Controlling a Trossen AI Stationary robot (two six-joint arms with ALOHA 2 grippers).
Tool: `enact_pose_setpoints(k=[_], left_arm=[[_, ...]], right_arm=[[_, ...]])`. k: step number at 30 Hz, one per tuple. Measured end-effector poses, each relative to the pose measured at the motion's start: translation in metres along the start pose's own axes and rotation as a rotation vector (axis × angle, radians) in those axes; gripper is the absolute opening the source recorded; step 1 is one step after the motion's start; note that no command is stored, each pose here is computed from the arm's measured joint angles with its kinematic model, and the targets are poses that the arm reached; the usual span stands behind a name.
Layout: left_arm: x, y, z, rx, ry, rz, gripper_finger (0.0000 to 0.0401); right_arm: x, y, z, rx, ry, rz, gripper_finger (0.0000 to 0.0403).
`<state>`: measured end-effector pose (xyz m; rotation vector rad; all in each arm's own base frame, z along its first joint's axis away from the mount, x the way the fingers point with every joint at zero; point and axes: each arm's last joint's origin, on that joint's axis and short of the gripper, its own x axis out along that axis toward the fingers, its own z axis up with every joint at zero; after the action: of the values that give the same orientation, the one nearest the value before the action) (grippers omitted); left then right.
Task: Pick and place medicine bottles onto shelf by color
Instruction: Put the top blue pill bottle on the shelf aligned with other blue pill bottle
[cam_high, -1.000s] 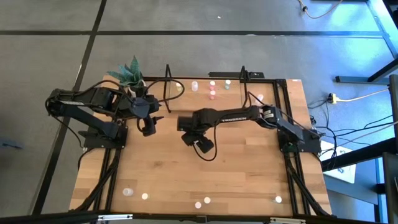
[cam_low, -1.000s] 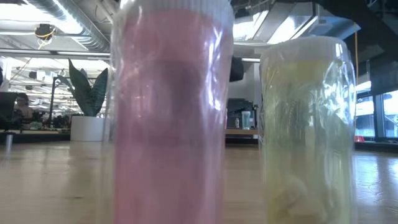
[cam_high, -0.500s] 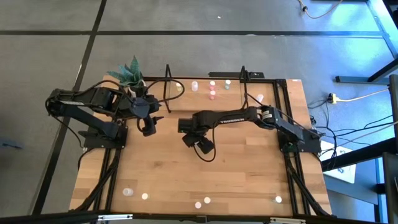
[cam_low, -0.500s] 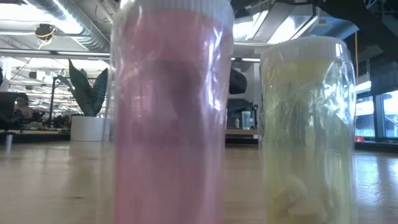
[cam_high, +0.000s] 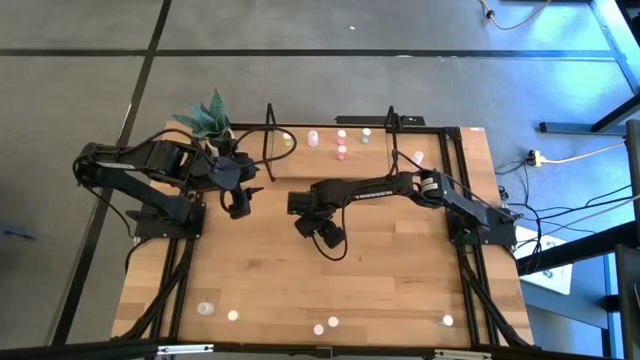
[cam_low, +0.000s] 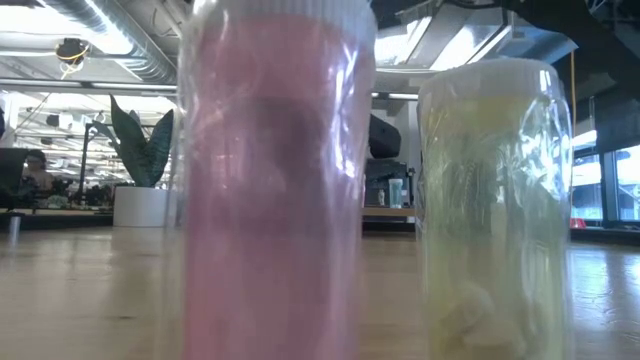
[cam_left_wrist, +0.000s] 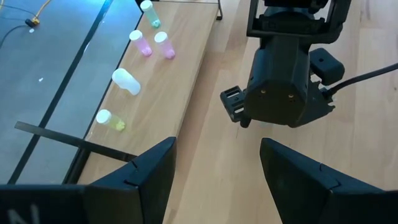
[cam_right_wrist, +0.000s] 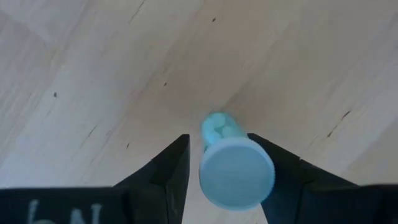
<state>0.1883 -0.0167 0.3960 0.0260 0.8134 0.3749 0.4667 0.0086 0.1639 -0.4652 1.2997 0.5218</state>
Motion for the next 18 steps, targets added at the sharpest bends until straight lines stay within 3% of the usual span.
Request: enact_pose_setpoints(k=[18], left_arm=[[0.0,0.0,0.0,-0.004,0.0,0.0,0.0226]], right_arm=[[0.0,-0.0009,0.0013,0.074,-0.013,-0.009,0.0156]])
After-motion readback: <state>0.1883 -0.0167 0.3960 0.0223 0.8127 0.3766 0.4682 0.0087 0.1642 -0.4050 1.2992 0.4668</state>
